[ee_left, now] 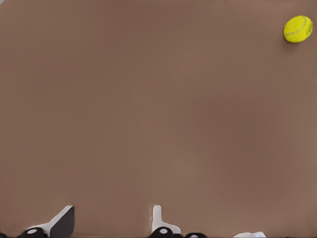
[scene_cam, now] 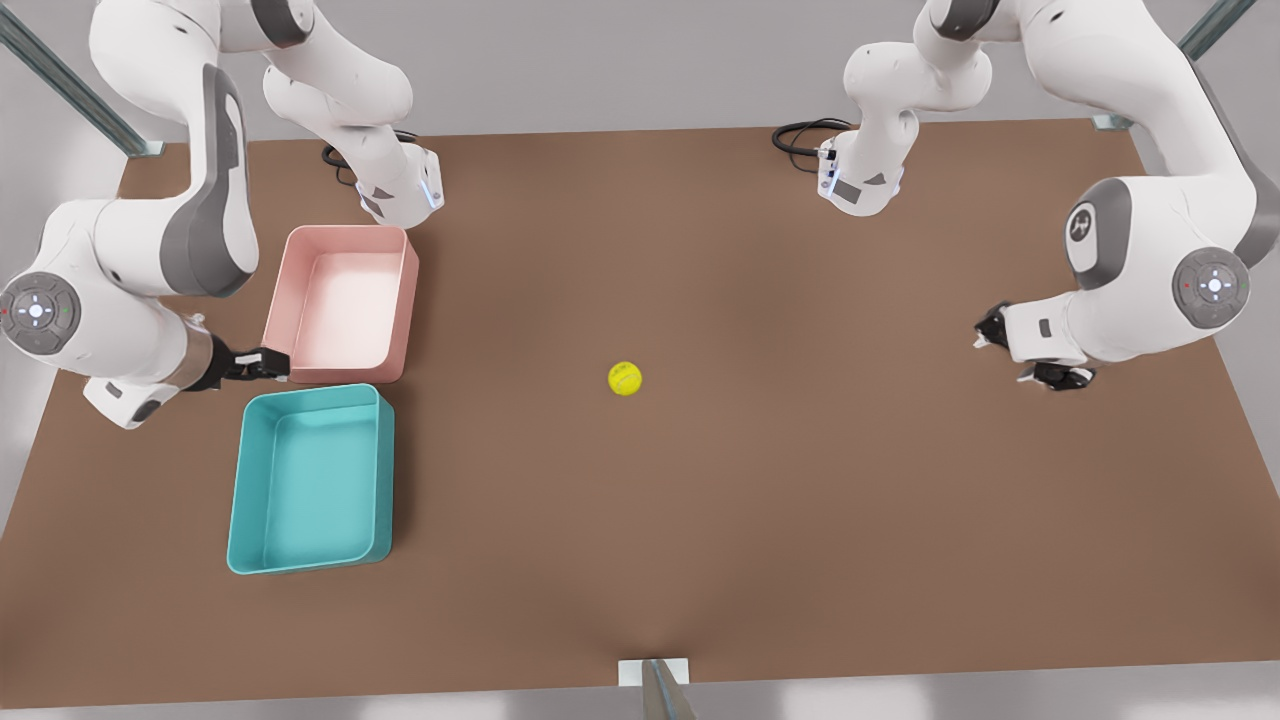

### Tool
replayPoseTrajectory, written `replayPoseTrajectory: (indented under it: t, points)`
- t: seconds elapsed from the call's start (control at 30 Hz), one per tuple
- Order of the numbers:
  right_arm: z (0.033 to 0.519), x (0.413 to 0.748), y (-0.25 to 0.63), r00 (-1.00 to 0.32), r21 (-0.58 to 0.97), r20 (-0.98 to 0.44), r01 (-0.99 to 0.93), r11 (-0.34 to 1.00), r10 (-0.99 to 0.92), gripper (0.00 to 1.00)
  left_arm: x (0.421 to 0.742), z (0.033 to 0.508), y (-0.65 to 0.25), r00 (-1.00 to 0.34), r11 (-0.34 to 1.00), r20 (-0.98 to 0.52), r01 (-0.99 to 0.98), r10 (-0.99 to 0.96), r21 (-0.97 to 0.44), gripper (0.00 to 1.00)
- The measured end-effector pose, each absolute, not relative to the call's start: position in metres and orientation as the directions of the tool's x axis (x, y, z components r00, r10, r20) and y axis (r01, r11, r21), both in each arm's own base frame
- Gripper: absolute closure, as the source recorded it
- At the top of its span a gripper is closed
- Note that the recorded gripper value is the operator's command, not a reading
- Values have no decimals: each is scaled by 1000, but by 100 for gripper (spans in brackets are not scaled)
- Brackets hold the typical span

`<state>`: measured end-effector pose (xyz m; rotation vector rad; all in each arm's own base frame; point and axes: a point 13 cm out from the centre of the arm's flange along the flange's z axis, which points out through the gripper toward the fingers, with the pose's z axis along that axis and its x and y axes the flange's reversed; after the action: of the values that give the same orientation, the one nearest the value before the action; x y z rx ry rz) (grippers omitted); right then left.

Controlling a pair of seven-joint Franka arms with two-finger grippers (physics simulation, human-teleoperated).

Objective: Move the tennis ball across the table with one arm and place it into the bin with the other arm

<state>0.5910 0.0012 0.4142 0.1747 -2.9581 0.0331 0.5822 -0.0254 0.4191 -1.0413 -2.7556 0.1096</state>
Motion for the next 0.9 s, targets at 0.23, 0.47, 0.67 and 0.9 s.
replayPoseTrajectory:
  t: [0.23,0.47,0.67,0.9]
  points:
    - [349,631,193,-941,68,155,-292,954,-300,0,578,414,-41,-883,901,191,404,429,-157,0]
    - [266,606,377,-951,64,95,-288,955,-294,0,582,401,-42,-946,970,227,209,233,-126,0]
    - [208,560,426,-971,12,100,-217,976,-218,0,585,401,-41,-967,991,230,91,111,-98,0]
    - [140,521,459,-991,10,75,-109,994,-109,0,582,393,-44,-966,997,258,-2,17,-74,0]
